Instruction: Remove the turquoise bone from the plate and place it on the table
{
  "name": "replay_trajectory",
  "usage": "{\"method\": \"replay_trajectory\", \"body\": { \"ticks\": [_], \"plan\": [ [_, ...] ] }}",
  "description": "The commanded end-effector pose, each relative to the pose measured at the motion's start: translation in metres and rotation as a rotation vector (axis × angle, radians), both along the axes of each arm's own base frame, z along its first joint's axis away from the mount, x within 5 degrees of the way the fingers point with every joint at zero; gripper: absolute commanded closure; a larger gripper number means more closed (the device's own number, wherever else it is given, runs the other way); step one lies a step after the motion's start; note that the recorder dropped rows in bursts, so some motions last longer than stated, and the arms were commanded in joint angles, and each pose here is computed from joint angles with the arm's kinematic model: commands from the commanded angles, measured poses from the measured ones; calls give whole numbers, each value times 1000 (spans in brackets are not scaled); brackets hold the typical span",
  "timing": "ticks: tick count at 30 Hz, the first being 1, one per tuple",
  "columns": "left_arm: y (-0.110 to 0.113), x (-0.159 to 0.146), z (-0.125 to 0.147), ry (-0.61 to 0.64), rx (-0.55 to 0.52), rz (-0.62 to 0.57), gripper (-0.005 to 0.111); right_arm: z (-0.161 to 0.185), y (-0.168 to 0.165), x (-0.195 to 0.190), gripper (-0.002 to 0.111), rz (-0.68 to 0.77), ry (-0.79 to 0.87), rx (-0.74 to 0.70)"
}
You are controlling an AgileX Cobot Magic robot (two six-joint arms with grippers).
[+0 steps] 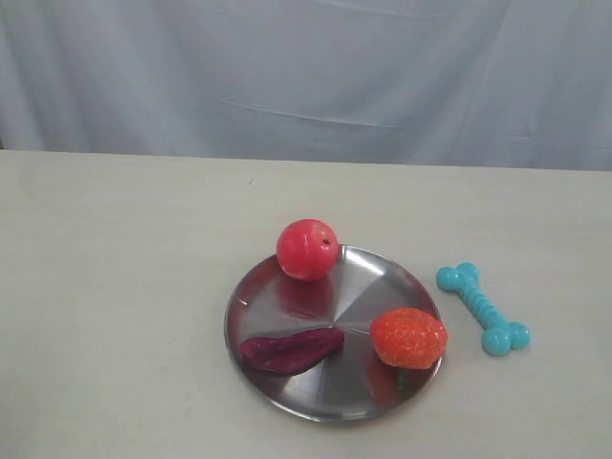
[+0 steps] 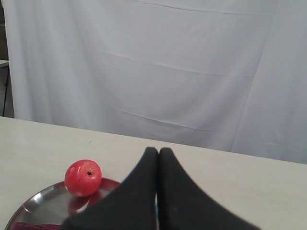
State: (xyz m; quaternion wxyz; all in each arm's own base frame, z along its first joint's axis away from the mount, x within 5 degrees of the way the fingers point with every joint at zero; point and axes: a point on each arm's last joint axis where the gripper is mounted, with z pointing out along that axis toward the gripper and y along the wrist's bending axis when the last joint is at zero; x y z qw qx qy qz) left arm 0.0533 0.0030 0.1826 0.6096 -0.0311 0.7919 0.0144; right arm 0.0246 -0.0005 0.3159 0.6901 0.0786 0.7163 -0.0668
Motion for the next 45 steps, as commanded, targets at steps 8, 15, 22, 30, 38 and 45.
{"method": "replay_trajectory", "body": {
  "ticks": [8,15,22,30,38,45],
  "plan": [
    [0,0,0,-5,-7,5,107,-1,1,-6,109,-7,-24,-13],
    [0,0,0,-5,-7,5,107,-6,-2,-10,109,-56,-52,-97],
    [0,0,0,-5,-7,5,107,-46,-8,9,109,-57,-15,-17],
    [0,0,0,-5,-7,5,107,-98,-13,25,109,-66,40,76],
    [0,0,0,-5,-7,5,107,-127,-14,29,109,-68,123,94],
    [0,0,0,-5,-7,5,107,-134,-14,27,109,-70,208,73]
  ]
}}
